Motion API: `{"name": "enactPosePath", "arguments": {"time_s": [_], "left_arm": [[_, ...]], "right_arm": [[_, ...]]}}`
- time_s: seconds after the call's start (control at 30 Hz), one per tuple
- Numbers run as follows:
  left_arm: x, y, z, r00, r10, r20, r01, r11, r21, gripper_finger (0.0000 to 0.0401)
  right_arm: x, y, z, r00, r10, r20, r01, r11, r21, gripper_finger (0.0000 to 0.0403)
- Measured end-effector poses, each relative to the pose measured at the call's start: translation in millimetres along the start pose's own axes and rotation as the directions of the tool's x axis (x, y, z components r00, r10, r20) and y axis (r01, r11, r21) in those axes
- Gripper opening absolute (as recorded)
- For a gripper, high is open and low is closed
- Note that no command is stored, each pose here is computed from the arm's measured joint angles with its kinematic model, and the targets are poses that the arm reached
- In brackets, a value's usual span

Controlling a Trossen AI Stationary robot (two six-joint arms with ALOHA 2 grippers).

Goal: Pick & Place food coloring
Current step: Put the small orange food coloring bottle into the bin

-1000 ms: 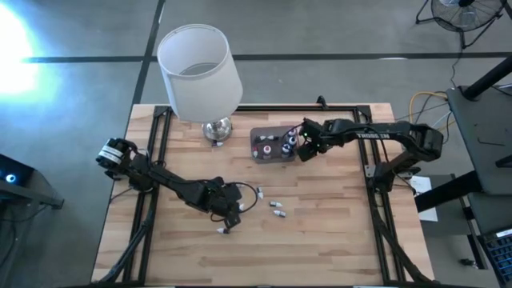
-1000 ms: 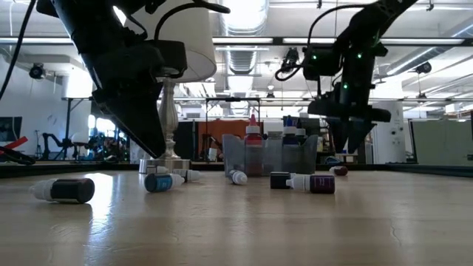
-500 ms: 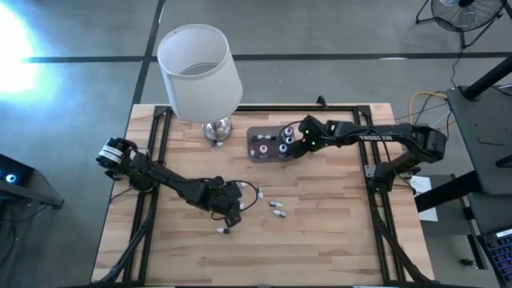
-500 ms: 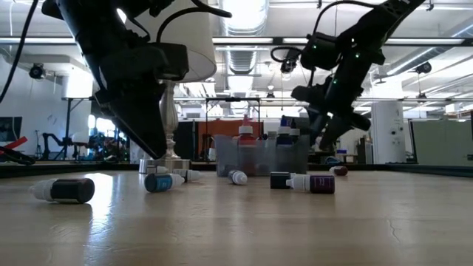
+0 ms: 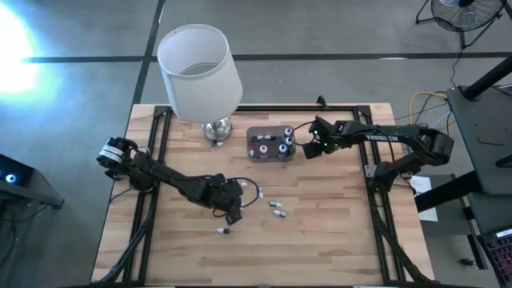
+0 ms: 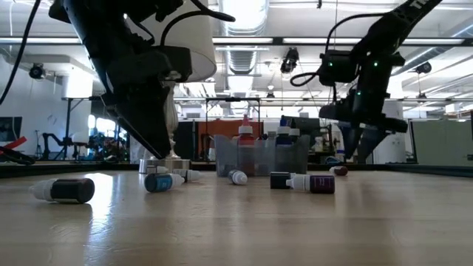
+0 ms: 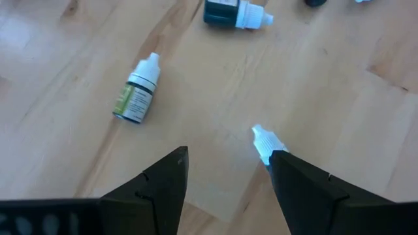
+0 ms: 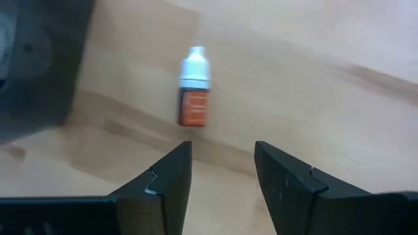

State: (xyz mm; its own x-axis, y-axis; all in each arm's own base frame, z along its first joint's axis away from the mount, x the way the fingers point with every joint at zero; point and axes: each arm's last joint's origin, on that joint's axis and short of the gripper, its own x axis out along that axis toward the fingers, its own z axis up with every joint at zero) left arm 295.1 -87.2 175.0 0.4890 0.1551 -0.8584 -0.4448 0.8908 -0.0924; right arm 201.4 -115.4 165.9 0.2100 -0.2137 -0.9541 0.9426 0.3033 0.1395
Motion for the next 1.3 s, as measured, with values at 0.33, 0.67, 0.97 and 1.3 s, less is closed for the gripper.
{"name": "enactPosePath", "arguments": {"time_s": [0.33, 0.67, 0.97, 1.3], "left_arm": [[0.2, 0.0, -0.1, 1.0, -0.015, -0.016, 0.015, 1.0, -0.004, 0.0194], [0.5, 1.4, 0.1, 1.0, -0.008, -0.02, 0.008, 1.0, -0.012, 0.0194], [0.6, 1.6, 0.2, 1.0, -0.007, -0.021, 0.006, 1.0, -0.028, 0.0194], [0.6, 1.7, 0.3, 1.0, -0.004, -0.018, 0.004, 1.0, -0.027, 0.0194]], "right_arm": [[24.7, 9.3, 5.5, 0.998, -0.001, 0.062, 0.006, 0.998, -0.07, 0.0191], [46.3, 10.5, 6.3, 0.995, -0.075, 0.071, 0.083, 0.99, -0.112, 0.0188], [44.1, 5.1, 14.7, 0.997, -0.036, 0.075, 0.046, 0.988, -0.144, 0.007], [-22.4, 5.9, 14.8, 0.953, 0.262, 0.149, -0.255, 0.965, -0.064, 0.0062]]}}
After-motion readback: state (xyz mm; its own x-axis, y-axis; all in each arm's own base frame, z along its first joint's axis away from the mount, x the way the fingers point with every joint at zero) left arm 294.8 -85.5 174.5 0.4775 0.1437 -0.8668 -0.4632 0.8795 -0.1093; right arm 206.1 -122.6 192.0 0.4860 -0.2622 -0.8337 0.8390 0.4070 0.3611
